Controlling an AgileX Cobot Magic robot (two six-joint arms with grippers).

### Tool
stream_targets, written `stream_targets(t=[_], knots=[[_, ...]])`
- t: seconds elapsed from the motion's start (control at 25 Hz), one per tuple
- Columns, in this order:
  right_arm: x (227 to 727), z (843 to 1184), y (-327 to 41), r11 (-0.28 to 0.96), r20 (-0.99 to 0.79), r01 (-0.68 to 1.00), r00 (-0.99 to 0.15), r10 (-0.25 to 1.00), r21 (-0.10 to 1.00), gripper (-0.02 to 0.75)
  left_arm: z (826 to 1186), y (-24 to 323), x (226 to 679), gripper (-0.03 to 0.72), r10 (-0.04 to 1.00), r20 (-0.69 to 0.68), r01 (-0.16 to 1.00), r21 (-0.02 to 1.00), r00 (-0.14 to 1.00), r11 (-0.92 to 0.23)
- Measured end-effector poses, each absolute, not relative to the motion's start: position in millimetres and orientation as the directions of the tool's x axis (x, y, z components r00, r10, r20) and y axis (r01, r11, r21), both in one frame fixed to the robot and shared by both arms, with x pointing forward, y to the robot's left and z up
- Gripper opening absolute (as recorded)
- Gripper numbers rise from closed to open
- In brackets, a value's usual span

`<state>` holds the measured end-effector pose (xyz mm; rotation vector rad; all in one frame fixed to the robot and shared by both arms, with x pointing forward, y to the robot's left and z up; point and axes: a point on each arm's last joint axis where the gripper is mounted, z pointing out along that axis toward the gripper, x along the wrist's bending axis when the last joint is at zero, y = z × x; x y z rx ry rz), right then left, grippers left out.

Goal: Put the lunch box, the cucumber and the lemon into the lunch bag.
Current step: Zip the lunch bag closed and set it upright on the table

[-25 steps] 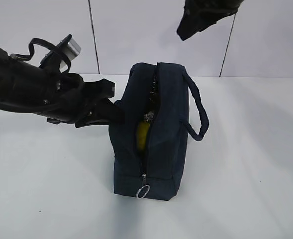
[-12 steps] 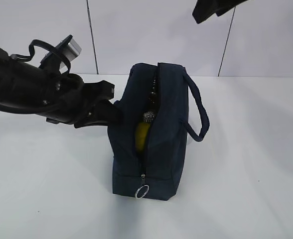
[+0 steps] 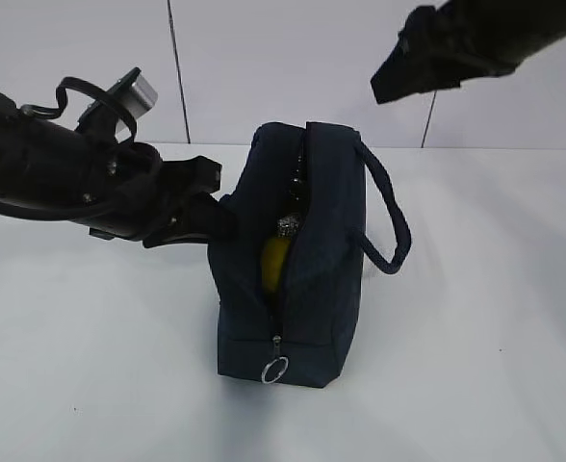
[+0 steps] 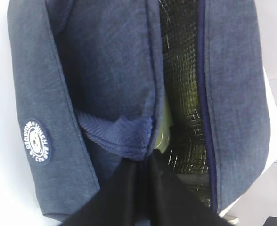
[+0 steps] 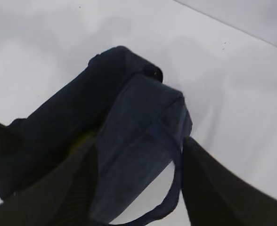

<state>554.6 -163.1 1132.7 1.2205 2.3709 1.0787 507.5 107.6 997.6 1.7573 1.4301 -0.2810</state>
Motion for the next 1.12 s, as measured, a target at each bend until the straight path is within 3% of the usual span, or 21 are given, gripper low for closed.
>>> stream_targets(t=[0.48,0.88,1.12], knots=[[475.7,1069.6,-171.4,0.267,0.279,0.589,-0.672,0.686,0.763,0.445,997.6,107.7,507.8,0.010,0.706,-0.629,0.889,0.457,0.325,-0.002],[439.5,1016.6,-172.6,0.242,0.389,0.615,-0.707,0.591,0.750,0.445,998.1,107.3,508.0,0.010,0.701,-0.639,0.892,0.451,0.315,0.011],[410.8,982.3,-175.6,0.166,0.452,0.601,-0.729,0.514,0.782,0.445,998.8,106.9,508.4,0.010,0.697,-0.650,0.895,0.446,0.303,0.027]])
